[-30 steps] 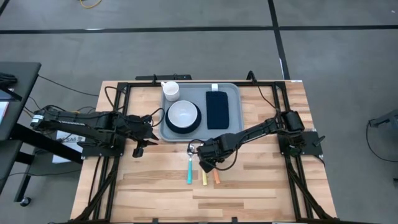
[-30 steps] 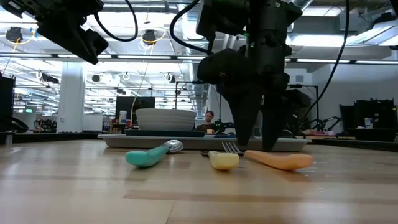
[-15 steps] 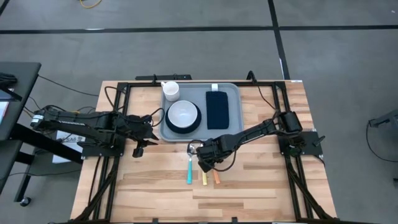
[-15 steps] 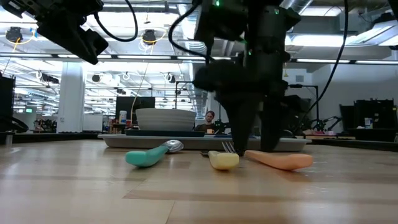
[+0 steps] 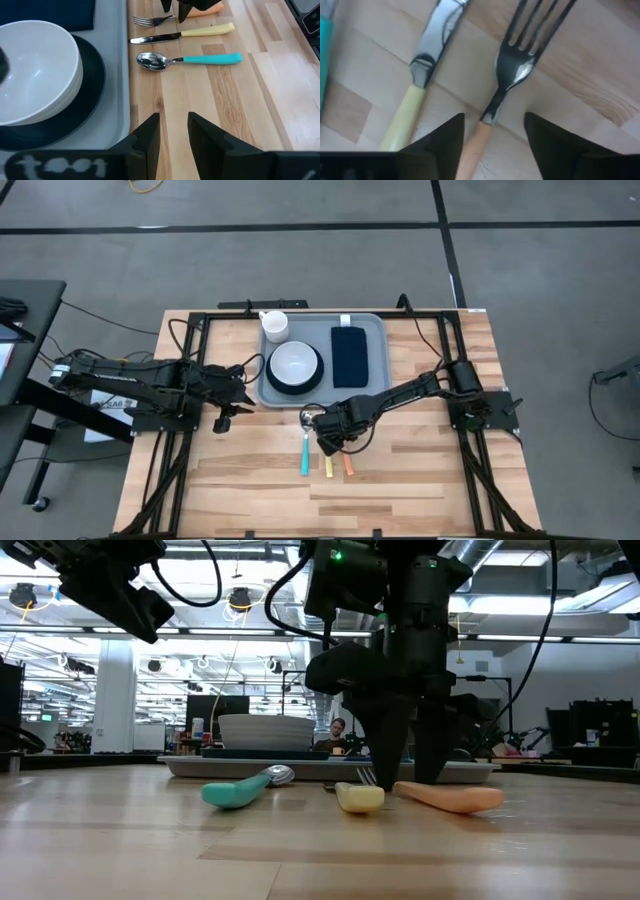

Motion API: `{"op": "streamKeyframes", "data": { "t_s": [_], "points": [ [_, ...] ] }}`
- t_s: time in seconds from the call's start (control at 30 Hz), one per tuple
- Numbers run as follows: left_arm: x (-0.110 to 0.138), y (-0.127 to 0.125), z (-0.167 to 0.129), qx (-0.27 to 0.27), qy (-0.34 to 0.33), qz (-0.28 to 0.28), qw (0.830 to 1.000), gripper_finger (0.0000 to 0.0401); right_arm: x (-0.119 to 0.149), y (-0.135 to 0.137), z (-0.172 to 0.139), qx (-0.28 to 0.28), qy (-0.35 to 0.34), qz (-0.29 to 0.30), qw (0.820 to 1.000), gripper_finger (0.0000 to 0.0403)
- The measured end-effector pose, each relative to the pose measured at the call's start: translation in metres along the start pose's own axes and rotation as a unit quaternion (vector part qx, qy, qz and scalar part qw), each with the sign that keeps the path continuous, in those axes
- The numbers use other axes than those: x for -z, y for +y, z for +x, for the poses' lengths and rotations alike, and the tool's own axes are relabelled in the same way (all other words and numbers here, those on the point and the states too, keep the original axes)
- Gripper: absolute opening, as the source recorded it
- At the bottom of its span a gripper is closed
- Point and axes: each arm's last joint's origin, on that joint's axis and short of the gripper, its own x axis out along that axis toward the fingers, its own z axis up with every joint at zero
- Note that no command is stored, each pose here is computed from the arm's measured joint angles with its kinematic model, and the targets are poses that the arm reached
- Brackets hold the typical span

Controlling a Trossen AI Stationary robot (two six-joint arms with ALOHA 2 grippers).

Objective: Set up tray
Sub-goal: Put the orange fork on the dark blue napkin

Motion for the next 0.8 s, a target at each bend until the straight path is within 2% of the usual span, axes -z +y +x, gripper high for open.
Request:
{"op": "streamKeyframes", "data": {
  "t_s": [0.1, 0.37, 0.43, 0.63, 0.8],
  "points": [
    [0.0, 0.0, 0.0, 0.0, 0.0, 0.0, 1.0, 0.0087, -0.0004, -0.0004, -0.0016, 0.008, 0.005, 0.004, 1.0, 0.0168],
    [0.0001, 0.0, 0.0, 0.0, 0.0, 0.0, 1.0, 0.0087, 0.0001, -0.0015, -0.0025, 0.018, 0.009, -0.006, 1.0, 0.0025],
    [0.0001, 0.0, 0.0, 0.0, 0.0, 0.0, 1.0, 0.0087, -0.0003, -0.0015, -0.0026, 0.016, 0.01, -0.01, 1.0, 0.0015],
    [0.0001, 0.0, 0.0, 0.0, 0.001, 0.0, 1.0, 0.0087, -0.0018, -0.0022, -0.0027, 0.014, 0.015, -0.005, 1.0, 0.004],
    [0.0005, 0.0, 0.0001, 0.0, 0.003, 0.0, 1.0, 0.0087, -0.0017, -0.0023, -0.0029, 0.015, 0.016, -0.005, 1.0, 0.0014]
  ]
}}
